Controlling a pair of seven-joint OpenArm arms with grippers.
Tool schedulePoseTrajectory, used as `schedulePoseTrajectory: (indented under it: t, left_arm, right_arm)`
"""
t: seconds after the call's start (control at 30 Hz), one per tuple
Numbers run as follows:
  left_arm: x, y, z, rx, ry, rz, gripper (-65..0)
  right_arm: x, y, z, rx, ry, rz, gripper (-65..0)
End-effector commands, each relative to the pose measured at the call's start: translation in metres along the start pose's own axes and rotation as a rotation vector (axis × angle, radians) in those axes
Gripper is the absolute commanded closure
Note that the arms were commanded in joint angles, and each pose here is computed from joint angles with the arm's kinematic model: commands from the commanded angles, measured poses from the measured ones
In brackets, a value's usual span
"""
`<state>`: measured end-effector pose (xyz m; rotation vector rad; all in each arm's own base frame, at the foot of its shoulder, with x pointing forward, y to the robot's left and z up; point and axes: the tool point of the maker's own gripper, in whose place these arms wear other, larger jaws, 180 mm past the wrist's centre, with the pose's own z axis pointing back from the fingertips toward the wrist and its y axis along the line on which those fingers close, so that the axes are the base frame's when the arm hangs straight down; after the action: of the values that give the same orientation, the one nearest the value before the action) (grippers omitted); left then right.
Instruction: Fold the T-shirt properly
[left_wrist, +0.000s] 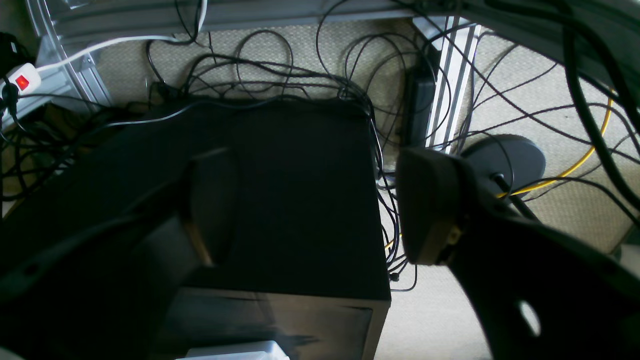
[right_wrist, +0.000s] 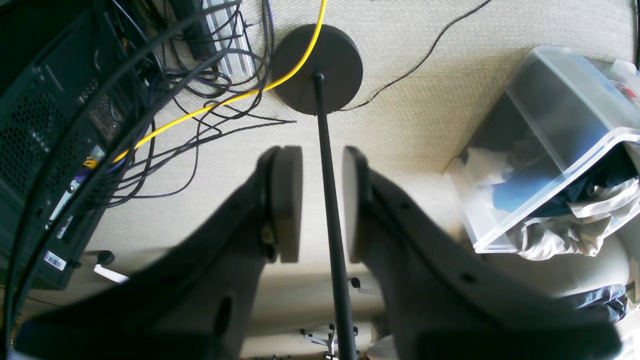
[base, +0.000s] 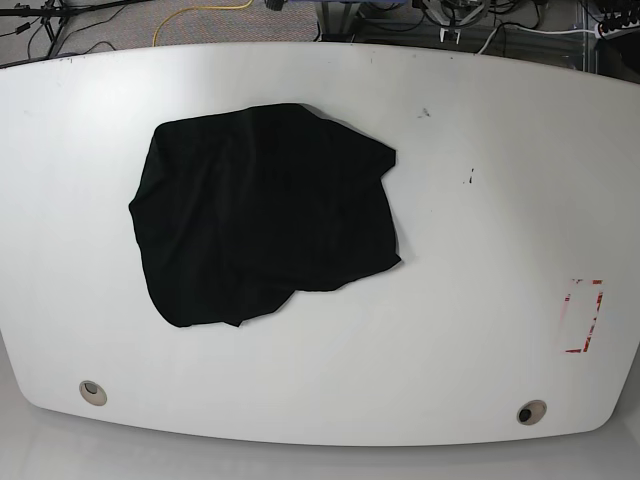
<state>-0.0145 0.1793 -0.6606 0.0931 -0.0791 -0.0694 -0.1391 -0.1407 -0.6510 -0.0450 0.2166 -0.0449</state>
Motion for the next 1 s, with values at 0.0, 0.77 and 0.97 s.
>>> schedulePoseTrajectory:
  t: [0.0,0.77,0.97]
  left_arm:
    - [-0.0025,0.0039,0.0003,0.009,0.001,-0.001,-45.2]
    - [0.0069,0.0036,-0.0003,0.006,-0.016,0.008,-43.6]
    - [0.0056,0.0045,-0.0004,0.008,-0.01,0.005,-49.1]
  right_arm:
    - [-0.0073,-0.0006,0.0,-0.004,0.012,0.001,-13.2]
    - [-0.0087,0.0001,0.0,0.002,0.019,-0.002,-13.0]
    - [-0.009,-0.0006,0.0,0.0,0.018,-0.003,-12.8]
